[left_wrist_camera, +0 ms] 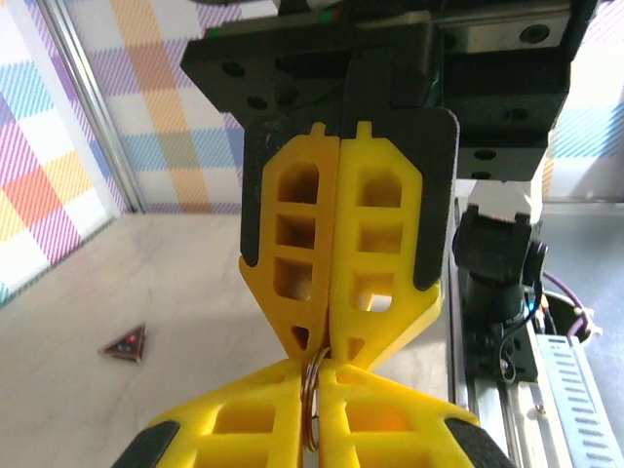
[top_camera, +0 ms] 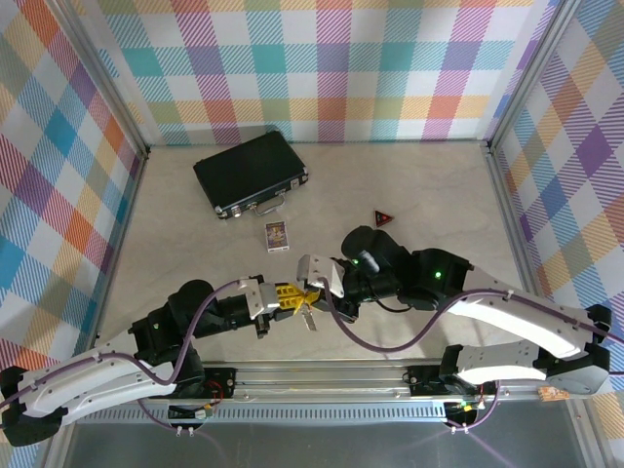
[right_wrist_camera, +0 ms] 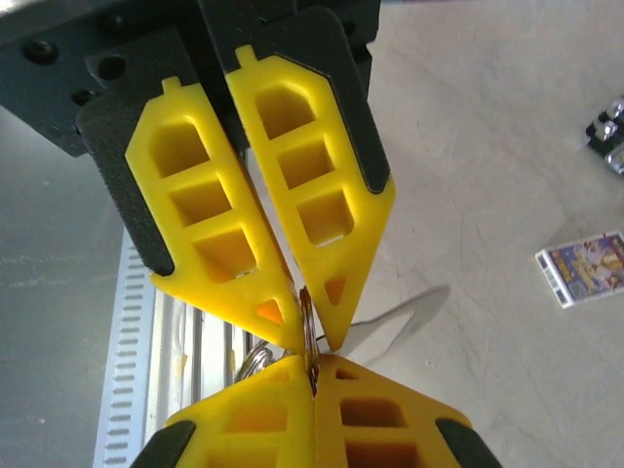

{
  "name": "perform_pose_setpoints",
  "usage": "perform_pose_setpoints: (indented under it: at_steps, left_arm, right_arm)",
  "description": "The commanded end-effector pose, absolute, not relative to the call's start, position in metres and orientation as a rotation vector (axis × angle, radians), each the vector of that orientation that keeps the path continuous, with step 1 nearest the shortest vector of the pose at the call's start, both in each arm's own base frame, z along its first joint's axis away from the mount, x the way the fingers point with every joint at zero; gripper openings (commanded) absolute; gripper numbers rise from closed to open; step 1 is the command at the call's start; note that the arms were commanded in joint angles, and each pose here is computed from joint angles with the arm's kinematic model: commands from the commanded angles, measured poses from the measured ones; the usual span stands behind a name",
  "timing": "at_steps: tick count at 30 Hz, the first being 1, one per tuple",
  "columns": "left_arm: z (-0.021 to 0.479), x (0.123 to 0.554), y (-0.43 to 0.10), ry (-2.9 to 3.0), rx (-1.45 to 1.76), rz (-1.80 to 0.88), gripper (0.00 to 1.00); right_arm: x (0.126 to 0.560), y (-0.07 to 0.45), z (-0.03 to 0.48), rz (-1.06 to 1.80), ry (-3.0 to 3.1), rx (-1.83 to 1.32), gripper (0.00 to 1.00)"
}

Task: Put the keys on the keyring

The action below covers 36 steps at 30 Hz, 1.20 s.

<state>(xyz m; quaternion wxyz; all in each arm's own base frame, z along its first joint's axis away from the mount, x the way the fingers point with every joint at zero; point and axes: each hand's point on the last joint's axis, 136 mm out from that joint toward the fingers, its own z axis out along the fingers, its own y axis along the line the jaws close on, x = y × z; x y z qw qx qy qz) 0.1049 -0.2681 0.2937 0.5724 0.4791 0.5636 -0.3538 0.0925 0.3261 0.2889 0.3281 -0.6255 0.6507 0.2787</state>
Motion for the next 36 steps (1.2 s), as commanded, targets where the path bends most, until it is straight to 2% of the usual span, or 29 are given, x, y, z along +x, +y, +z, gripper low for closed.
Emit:
perform_pose_setpoints:
  at_steps: [1, 3, 9, 12, 17, 22, 27, 33, 36]
  left_arm:
    - [0.304, 0.109, -0.266, 1.311, 1.114, -0.784, 0.06]
    - [0.304, 0.108, -0.266, 1.313, 1.119, -0.797, 0.0]
    - [0.316, 0.102, -0.262, 1.278, 1.085, -0.839, 0.0]
    - [0.329, 0.095, -0.26, 1.224, 1.054, -0.9, 0.0]
    - [0.342, 0.085, -0.266, 1.14, 1.03, -1.0, 0.0]
    - [0.358, 0.072, -0.268, 1.04, 0.99, -1.137, 0.0]
    - [0.358, 0.069, -0.274, 1.019, 0.963, -1.218, 0.0]
    - [0.35, 0.073, -0.278, 1.049, 0.972, -1.2, 0.0]
    - [0.337, 0.078, -0.282, 1.111, 1.017, -1.146, 0.0]
  right_arm:
    - [0.089, 0.324, 0.295, 0.708, 1.681, -1.67, 0.0]
    - [0.093, 0.323, 0.29, 0.662, 1.703, -1.682, 0.0]
    - [0.101, 0.322, 0.283, 0.584, 1.733, -1.676, 0.0]
    - [0.096, 0.327, 0.288, 0.655, 1.709, -1.649, 0.0]
    - [0.084, 0.335, 0.303, 0.806, 1.637, -1.592, 0.13]
    - [0.079, 0.328, 0.323, 0.862, 1.57, -1.536, 0.14]
    - [0.072, 0.32, 0.337, 0.908, 1.512, -1.505, 0.13]
    - [0.07, 0.316, 0.336, 0.915, 1.501, -1.495, 0.0]
    - [0.071, 0.315, 0.332, 0.902, 1.516, -1.506, 0.0]
